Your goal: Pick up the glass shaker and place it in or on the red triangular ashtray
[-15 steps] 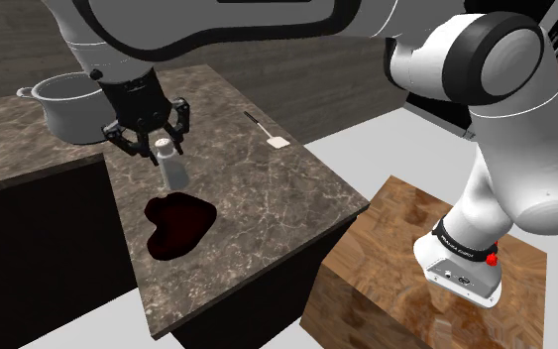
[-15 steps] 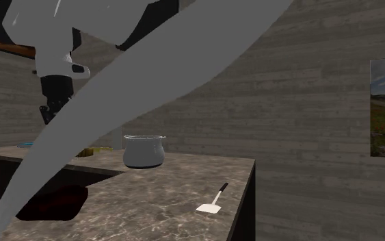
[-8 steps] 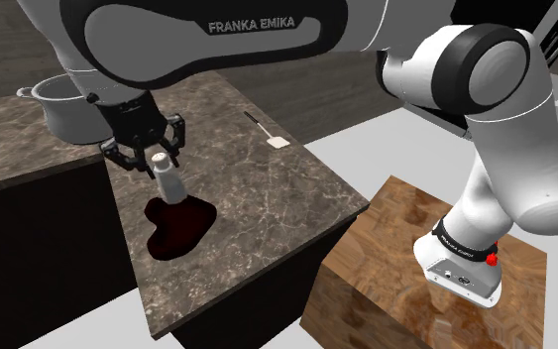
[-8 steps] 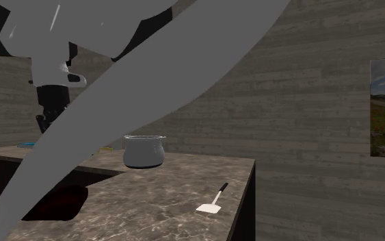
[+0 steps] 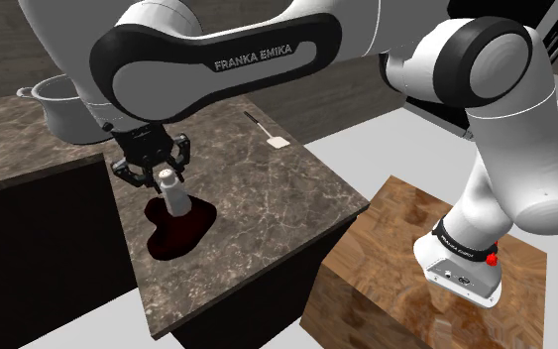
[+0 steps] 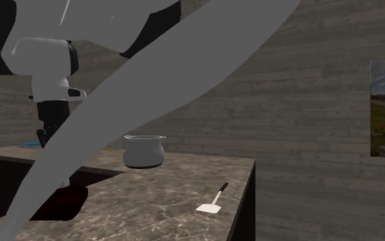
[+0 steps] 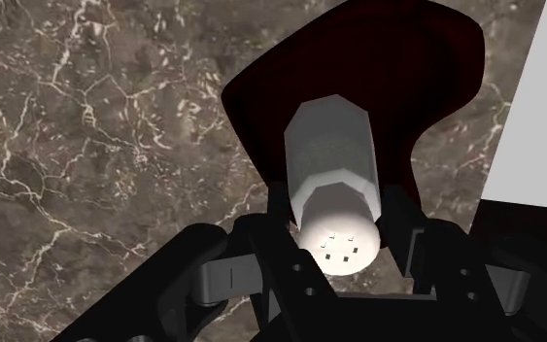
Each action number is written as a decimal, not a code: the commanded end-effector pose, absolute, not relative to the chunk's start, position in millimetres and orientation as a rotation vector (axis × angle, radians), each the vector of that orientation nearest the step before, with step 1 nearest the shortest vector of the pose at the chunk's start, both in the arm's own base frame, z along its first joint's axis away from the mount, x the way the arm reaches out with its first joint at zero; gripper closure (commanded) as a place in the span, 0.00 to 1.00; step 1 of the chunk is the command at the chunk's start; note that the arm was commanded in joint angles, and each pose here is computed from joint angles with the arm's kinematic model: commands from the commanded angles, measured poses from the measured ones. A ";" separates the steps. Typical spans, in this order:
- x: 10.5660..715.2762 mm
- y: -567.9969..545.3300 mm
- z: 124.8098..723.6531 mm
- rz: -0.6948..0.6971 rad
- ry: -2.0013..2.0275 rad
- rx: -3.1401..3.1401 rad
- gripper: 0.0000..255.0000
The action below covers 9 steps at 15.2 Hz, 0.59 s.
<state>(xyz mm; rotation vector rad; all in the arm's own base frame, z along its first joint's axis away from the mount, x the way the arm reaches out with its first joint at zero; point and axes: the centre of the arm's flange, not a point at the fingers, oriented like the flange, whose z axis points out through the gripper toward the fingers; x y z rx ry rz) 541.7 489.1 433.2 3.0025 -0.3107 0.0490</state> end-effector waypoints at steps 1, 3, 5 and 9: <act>541.9 489.9 422.8 0.050 -0.311 3.003 1.00; 541.9 489.9 412.2 0.050 -0.311 3.003 1.00; 541.8 489.9 406.5 0.050 -0.311 3.003 1.00; 541.9 489.9 406.5 0.050 -0.311 3.003 1.00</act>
